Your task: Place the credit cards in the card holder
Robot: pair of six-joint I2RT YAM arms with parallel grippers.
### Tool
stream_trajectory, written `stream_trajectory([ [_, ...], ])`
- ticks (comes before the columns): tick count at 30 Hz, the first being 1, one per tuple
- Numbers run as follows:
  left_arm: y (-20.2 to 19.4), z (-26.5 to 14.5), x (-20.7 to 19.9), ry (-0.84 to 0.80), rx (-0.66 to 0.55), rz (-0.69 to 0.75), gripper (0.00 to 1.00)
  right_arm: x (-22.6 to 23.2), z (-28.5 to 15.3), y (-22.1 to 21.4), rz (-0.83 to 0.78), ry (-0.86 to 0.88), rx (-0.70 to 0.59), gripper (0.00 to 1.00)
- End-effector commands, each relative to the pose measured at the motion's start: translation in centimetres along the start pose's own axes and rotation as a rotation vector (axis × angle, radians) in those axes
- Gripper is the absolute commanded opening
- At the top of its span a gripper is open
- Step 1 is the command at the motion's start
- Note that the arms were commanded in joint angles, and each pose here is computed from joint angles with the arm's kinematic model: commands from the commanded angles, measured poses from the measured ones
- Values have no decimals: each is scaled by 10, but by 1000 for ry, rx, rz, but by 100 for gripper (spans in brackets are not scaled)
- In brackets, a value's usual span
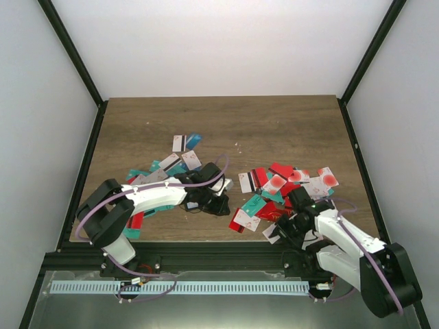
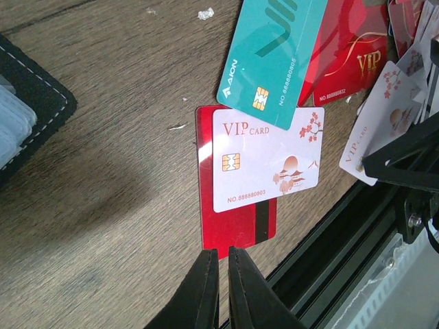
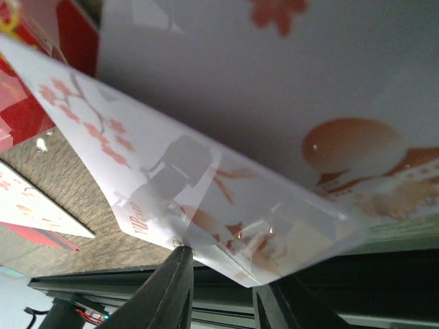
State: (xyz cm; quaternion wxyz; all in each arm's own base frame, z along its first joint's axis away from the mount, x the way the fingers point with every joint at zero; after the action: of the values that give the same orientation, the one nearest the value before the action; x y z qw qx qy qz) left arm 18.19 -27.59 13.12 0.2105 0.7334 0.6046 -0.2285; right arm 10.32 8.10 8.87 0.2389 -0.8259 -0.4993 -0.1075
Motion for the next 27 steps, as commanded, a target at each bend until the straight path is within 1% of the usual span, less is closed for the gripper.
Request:
stream_trajectory([
  [1, 5, 3, -6, -8, -5, 17, 7, 20, -15, 13, -78, 39, -109, 24],
  [9, 7, 5, -7, -13, -4, 18, 7, 28, -25, 15, -105, 33, -133, 16],
  [17, 11, 4, -13, -20, -9, 30, 7, 35, -29, 19, -135, 31, -145, 1],
  [19, 13, 2, -16, -29, -17, 33, 7, 38, -30, 20, -157, 37, -150, 1],
  [22, 17, -4, -24, -49, -37, 38, 7, 46, -36, 23, -213, 62, -169, 1],
  [27, 28, -25, -40, -106, -89, 41, 8, 76, -54, 28, -415, 189, -238, 1],
])
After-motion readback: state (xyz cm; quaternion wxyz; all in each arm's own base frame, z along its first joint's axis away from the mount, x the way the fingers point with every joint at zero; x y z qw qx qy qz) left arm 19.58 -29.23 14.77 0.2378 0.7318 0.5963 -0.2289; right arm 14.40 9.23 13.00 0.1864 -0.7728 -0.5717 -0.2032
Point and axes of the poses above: each gripper's point midway between its finger pads, its own z axis out along the fingers, its own x axis along the line the jaws close on, y = z × x, the point moved 9 cm from there along -z, back along the fingers, and after that the axes turned 14 degrees about -z, right-handed, at the moved point
